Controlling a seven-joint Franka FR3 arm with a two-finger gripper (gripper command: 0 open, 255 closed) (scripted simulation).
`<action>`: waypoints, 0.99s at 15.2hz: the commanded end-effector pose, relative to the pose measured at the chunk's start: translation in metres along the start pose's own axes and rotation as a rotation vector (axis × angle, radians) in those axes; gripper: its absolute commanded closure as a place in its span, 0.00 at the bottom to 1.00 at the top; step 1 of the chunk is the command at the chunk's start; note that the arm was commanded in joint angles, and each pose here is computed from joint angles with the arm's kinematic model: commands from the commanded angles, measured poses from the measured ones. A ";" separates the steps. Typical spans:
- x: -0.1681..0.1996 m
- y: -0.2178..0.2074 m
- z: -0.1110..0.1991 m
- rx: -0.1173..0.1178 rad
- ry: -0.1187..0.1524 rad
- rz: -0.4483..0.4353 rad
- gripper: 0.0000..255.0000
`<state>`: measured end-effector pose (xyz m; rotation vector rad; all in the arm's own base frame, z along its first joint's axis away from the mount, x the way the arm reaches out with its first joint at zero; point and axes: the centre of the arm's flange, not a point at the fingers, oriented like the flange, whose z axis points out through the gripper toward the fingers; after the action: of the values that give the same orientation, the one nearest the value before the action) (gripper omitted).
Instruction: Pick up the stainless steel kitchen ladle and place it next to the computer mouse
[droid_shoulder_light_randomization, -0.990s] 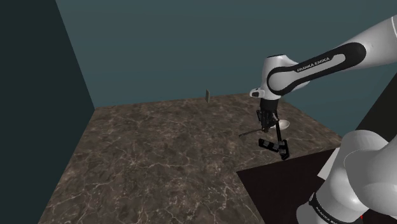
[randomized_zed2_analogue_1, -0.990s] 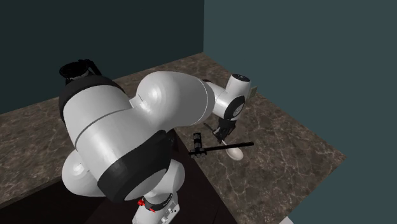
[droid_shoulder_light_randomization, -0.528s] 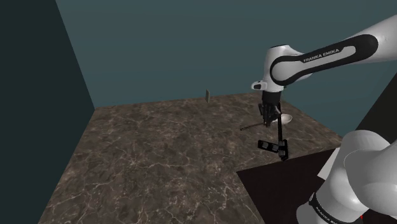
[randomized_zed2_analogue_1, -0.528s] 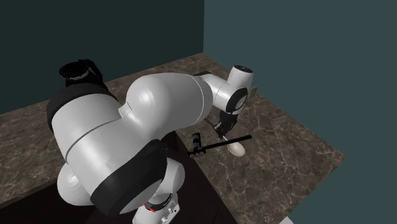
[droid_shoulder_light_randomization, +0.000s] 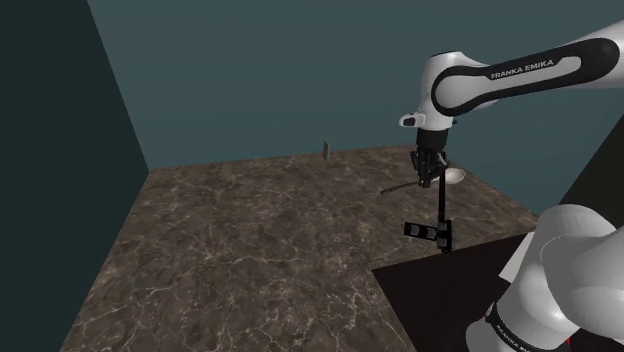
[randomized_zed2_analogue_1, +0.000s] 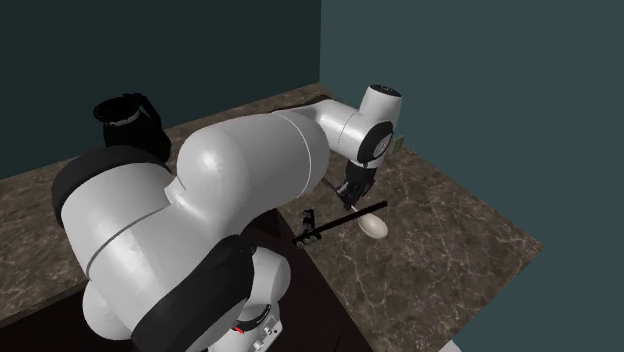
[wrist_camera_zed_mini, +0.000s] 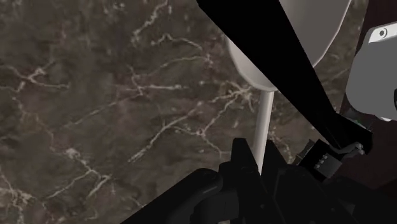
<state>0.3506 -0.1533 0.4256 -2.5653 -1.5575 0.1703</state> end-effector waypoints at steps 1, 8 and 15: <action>0.000 0.000 -0.011 0.001 0.000 0.000 1.00; 0.054 -0.040 -0.015 0.001 0.000 0.000 1.00; 0.129 -0.092 -0.009 0.001 0.000 0.000 1.00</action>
<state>0.3302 -0.0098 0.4467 -2.5635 -1.5602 0.1707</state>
